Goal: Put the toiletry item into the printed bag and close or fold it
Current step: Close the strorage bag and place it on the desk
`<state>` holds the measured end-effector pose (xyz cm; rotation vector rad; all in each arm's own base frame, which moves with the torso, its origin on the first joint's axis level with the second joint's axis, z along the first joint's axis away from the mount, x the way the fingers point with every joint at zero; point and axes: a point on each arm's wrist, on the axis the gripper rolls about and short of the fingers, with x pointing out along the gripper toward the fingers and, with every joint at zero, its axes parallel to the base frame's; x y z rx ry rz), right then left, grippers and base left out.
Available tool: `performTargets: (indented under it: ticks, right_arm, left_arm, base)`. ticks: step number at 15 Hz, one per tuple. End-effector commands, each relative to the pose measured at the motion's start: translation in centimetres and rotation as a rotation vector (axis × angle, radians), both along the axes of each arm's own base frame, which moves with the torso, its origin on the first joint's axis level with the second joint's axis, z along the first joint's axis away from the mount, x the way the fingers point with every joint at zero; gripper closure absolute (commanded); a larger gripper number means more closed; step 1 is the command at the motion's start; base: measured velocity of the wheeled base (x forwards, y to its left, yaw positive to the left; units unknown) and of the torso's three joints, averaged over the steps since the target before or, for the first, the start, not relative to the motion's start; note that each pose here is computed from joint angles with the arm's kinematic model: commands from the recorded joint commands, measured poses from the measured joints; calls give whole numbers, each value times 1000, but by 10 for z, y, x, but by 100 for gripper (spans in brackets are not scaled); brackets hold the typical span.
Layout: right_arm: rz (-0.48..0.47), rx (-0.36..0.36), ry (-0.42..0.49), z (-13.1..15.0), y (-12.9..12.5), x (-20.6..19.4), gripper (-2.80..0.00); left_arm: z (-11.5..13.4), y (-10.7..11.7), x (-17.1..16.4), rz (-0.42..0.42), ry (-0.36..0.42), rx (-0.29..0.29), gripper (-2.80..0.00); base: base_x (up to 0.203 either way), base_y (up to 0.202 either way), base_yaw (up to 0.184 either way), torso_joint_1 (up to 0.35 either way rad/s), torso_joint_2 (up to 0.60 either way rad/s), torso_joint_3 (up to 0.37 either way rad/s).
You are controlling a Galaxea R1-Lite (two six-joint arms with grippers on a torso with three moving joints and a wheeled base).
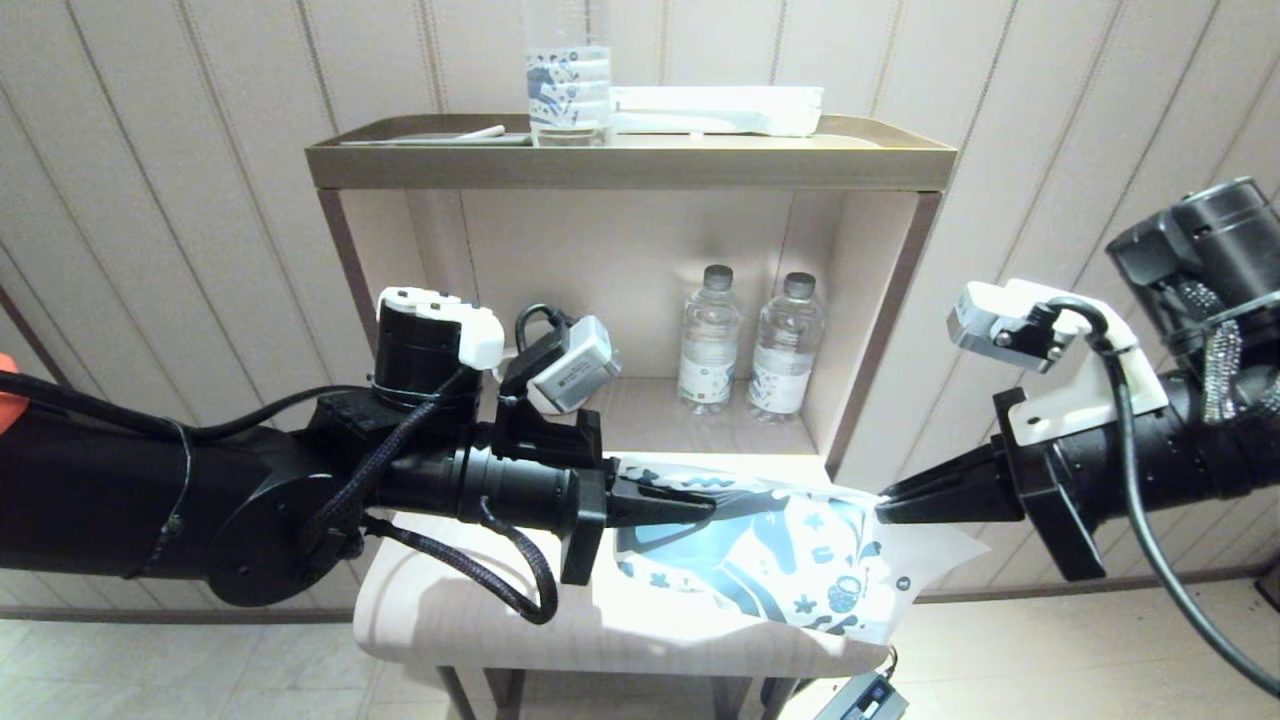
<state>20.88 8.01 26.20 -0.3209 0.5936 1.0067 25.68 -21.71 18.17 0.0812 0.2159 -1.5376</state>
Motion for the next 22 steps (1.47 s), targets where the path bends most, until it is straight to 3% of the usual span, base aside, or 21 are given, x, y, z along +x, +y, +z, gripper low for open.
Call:
performTargets:
  ticks: [1,22]
  right_arm:
    - [-2,-1,3,-1,-2,-2,0]
    - [-70,5,39,-20,-28,-26,0]
  left_arm:
    - [0,0,0,-5,-2,-3,0]
    - [2,0,0,-3,-8,-6,0]
  base:
    - [0,0,0,0,0,0]
    - [0,0,0,0,0,0]
